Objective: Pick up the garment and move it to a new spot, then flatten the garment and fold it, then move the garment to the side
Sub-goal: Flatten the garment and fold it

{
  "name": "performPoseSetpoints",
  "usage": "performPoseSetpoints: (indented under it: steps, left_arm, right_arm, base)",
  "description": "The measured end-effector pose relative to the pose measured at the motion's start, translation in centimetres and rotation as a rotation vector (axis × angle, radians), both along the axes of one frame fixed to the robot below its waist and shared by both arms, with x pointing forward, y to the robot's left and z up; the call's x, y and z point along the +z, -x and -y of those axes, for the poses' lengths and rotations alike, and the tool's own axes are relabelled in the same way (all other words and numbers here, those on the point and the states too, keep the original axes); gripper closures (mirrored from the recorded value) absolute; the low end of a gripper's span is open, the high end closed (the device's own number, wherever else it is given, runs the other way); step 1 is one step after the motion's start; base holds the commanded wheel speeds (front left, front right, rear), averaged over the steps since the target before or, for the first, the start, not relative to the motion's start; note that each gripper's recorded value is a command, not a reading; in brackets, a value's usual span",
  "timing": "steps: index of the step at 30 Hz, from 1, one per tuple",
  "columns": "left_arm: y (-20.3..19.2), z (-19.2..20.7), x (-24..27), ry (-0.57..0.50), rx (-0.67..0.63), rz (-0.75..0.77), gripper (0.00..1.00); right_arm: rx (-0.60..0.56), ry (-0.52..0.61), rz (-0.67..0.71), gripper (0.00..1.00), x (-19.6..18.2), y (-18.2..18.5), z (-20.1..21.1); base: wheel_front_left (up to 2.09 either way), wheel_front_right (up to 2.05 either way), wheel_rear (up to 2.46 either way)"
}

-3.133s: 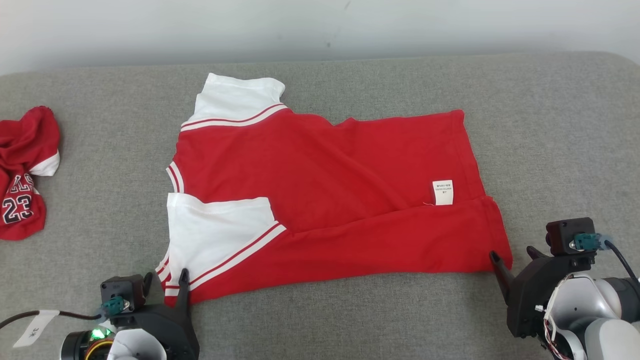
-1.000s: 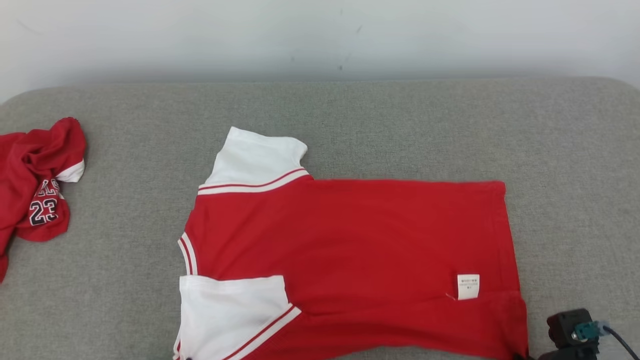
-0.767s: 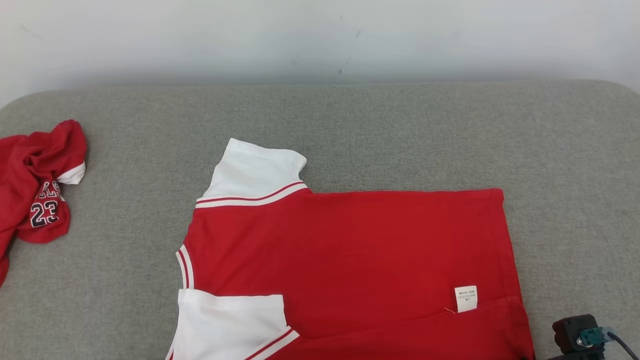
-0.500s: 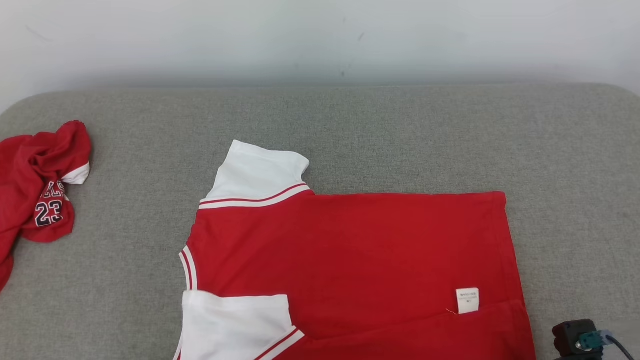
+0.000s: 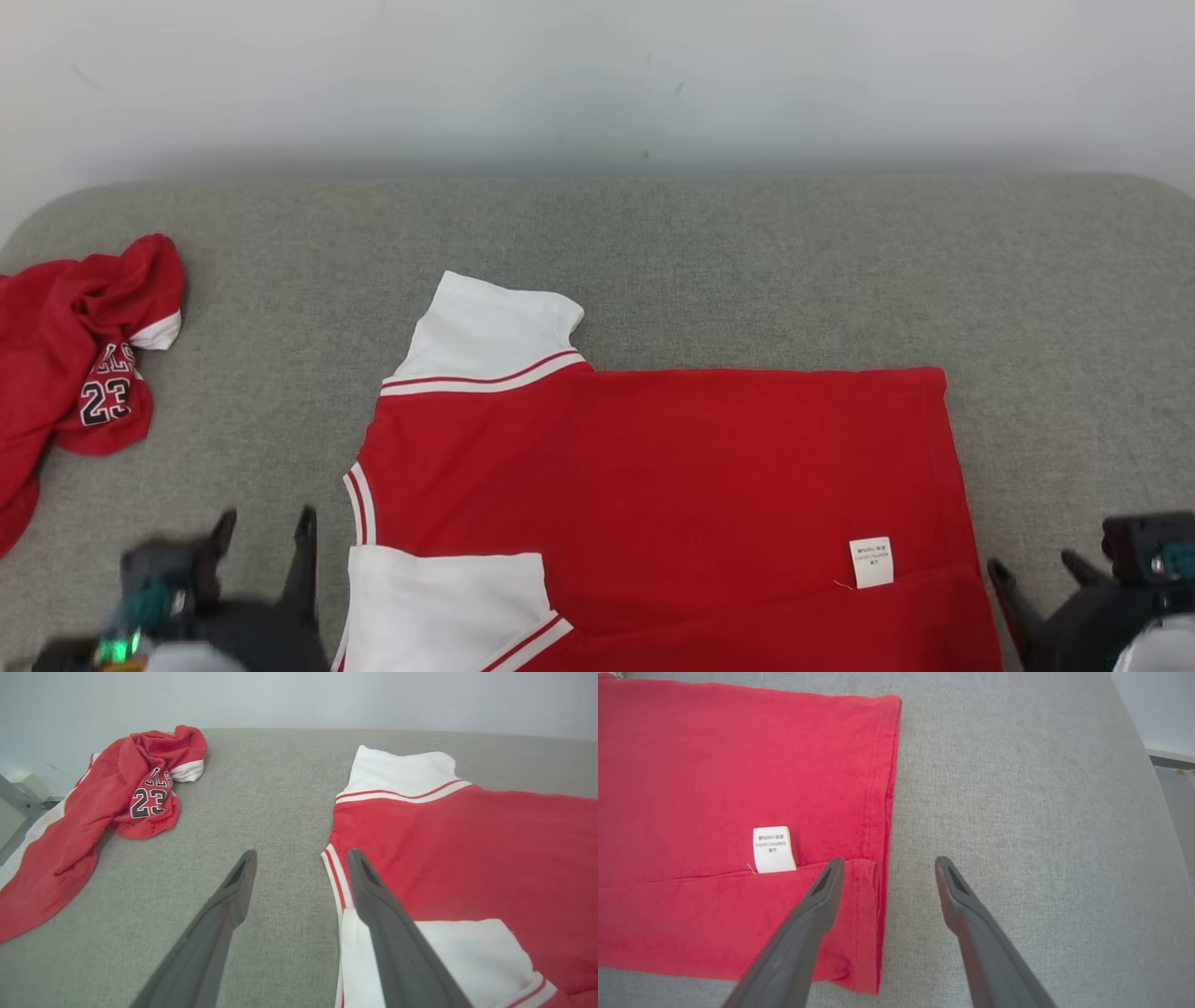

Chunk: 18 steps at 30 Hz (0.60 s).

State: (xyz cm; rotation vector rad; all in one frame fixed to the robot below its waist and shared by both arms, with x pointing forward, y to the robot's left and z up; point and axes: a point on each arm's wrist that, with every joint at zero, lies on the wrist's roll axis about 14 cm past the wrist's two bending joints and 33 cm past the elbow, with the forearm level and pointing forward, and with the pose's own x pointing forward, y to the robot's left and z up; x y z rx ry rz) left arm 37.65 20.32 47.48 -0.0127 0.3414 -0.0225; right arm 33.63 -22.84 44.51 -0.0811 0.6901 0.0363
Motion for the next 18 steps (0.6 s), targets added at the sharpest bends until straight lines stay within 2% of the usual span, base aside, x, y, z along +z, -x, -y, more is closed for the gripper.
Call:
performPoseSetpoints:
  steps: [7, 11, 12, 18]
  left_arm:
    - [-8.4, 3.0, 2.1, 0.015, -0.136, 0.002, 0.00]
    - [-12.9, 4.2, 1.6, 0.014, -0.174, -0.041, 0.00]
    - [-12.9, 4.2, 1.6, 0.014, -0.174, -0.041, 0.00]
    - [-17.5, 5.5, -2.1, 0.005, -0.195, -0.205, 0.00]
  right_arm:
    - [0.108, 0.051, 0.077, 0.00, 2.7, -5.3, -1.6]
    - [0.187, 0.061, 0.088, 0.00, 2.8, -8.4, -3.5]
    - [0.187, 0.061, 0.088, 0.00, 2.8, -8.4, -3.5]
    - [0.286, 0.079, 0.081, 0.00, 1.8, -11.8, -5.7]
  base:
    - [0.00, 0.00, 0.00]
    - [0.00, 0.00, 0.00]
    - [0.00, 0.00, 0.00]
    - [0.00, 0.00, 0.00]
